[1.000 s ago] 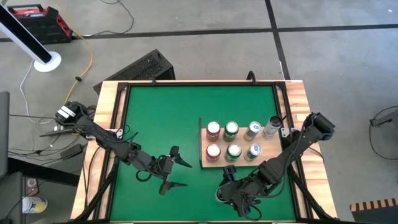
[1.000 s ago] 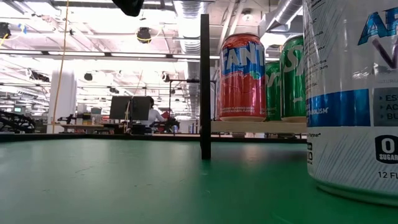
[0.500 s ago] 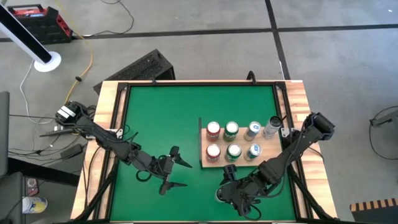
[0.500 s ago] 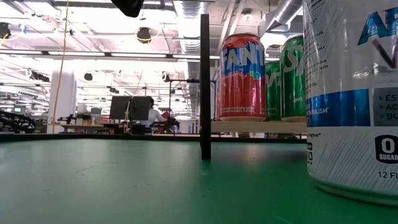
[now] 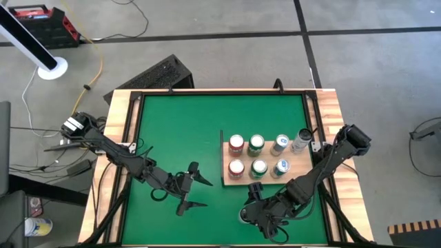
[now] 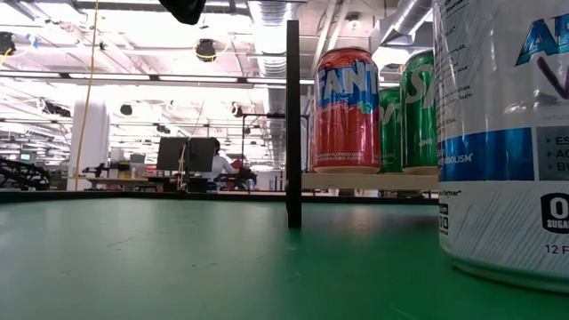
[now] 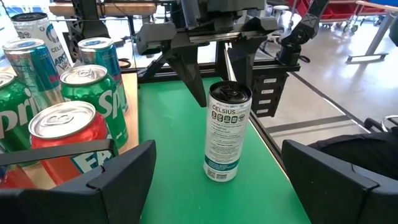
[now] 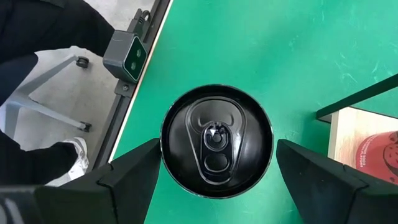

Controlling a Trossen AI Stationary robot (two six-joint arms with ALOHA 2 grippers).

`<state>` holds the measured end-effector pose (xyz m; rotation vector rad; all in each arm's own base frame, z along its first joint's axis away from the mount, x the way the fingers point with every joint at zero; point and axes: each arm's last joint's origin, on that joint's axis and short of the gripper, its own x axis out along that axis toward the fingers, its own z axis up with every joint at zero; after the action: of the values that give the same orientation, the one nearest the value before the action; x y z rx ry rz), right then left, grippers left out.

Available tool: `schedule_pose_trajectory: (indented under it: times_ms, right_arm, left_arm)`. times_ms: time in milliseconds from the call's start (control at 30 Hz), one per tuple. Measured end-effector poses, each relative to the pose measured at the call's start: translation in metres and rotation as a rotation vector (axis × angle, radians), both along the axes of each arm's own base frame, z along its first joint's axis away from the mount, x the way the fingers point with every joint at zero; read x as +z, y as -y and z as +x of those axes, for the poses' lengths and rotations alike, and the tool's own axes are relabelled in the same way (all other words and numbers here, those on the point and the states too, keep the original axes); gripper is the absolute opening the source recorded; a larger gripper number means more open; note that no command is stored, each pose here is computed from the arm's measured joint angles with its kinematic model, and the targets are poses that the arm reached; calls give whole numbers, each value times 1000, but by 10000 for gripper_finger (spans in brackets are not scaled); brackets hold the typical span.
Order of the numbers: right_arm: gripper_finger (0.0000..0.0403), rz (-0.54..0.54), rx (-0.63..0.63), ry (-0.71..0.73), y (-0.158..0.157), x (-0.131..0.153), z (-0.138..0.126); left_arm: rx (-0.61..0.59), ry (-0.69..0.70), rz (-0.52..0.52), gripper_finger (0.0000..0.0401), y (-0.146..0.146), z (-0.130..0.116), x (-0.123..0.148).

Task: Place canned beverage on shelf
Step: Put the white soda can on the shelf

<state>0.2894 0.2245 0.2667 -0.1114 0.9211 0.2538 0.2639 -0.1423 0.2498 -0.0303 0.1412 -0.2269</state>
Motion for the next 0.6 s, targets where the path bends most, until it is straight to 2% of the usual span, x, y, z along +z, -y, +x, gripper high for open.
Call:
schedule_pose_trajectory:
  times_ms: [367, 600]
  right_arm:
    - [337, 31, 1, 38, -2, 3, 3]
    - [287, 46, 13, 30, -3, 3, 3]
  left_arm:
    - [1, 0, 1, 332, 0, 0, 0]
    - [1, 2, 7, 332, 0, 0, 0]
